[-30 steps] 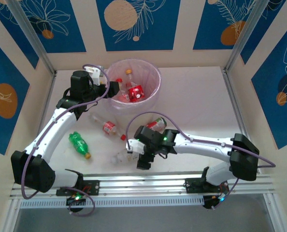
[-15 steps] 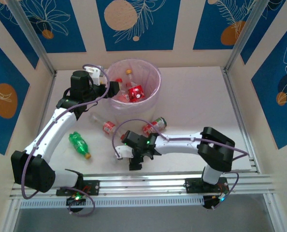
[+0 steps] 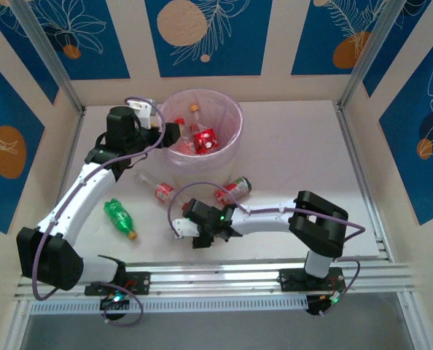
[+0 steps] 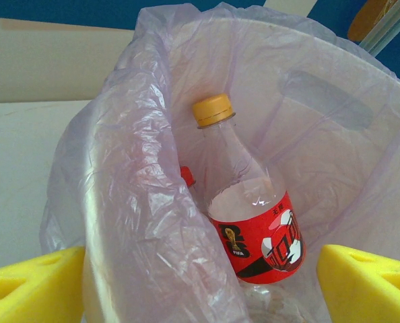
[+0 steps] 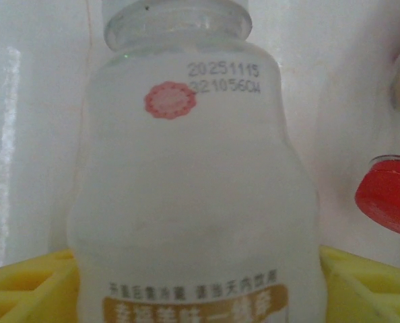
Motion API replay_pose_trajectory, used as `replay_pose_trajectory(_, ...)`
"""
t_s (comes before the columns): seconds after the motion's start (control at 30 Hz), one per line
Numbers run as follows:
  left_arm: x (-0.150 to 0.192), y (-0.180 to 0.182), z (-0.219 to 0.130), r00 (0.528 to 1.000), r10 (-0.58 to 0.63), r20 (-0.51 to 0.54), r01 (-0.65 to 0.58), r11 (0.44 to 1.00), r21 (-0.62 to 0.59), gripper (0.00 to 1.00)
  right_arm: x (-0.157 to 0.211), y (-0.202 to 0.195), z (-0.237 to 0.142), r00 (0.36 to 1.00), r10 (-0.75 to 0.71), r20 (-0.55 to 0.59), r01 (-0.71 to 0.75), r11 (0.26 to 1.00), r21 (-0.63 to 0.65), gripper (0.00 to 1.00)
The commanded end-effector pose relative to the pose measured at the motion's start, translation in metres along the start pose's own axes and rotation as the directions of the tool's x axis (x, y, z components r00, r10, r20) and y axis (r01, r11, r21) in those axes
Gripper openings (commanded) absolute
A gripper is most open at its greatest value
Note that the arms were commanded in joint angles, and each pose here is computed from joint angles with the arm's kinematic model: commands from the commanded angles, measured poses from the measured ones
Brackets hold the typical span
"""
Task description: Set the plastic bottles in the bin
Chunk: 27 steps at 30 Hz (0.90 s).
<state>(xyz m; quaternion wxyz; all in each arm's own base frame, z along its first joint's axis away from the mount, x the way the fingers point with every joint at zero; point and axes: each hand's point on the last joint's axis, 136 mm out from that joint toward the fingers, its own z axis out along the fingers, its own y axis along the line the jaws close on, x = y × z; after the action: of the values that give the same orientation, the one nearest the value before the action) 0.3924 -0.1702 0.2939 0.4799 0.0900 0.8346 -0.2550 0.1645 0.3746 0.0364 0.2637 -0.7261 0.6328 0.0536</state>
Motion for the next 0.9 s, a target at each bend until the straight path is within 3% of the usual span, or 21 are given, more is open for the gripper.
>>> replay_pose_trajectory(0.0, 0.079, 0.015, 0.018, 0.965, 0.006, -0.261, -0.019, 0.999, -0.044, 0.86, -0.001, -0.002, -0.003, 1.000, 0.001, 0.006, -0.001, 0.999, 0.034, 0.68)
replay_pose_trajectory(0.2, 0.080, 0.014, 0.018, 0.965, 0.005, -0.264, -0.016, 0.999, -0.041, 0.86, -0.003, -0.009, -0.020, 0.999, 0.039, 0.027, -0.041, 0.997, 0.065, 0.59)
replay_pose_trajectory(0.53, 0.080, 0.015, 0.019, 0.964, 0.005, -0.265, -0.018, 0.999, -0.046, 0.86, 0.008, -0.017, -0.071, 0.987, 0.146, 0.059, -0.151, 0.984, 0.089, 0.58)
replay_pose_trajectory(0.87, 0.077, 0.013, 0.018, 0.969, -0.006, -0.246, -0.004, 0.999, -0.041, 0.85, 0.096, -0.039, -0.123, 0.907, 0.419, -0.035, -0.398, 0.883, 0.250, 0.57)
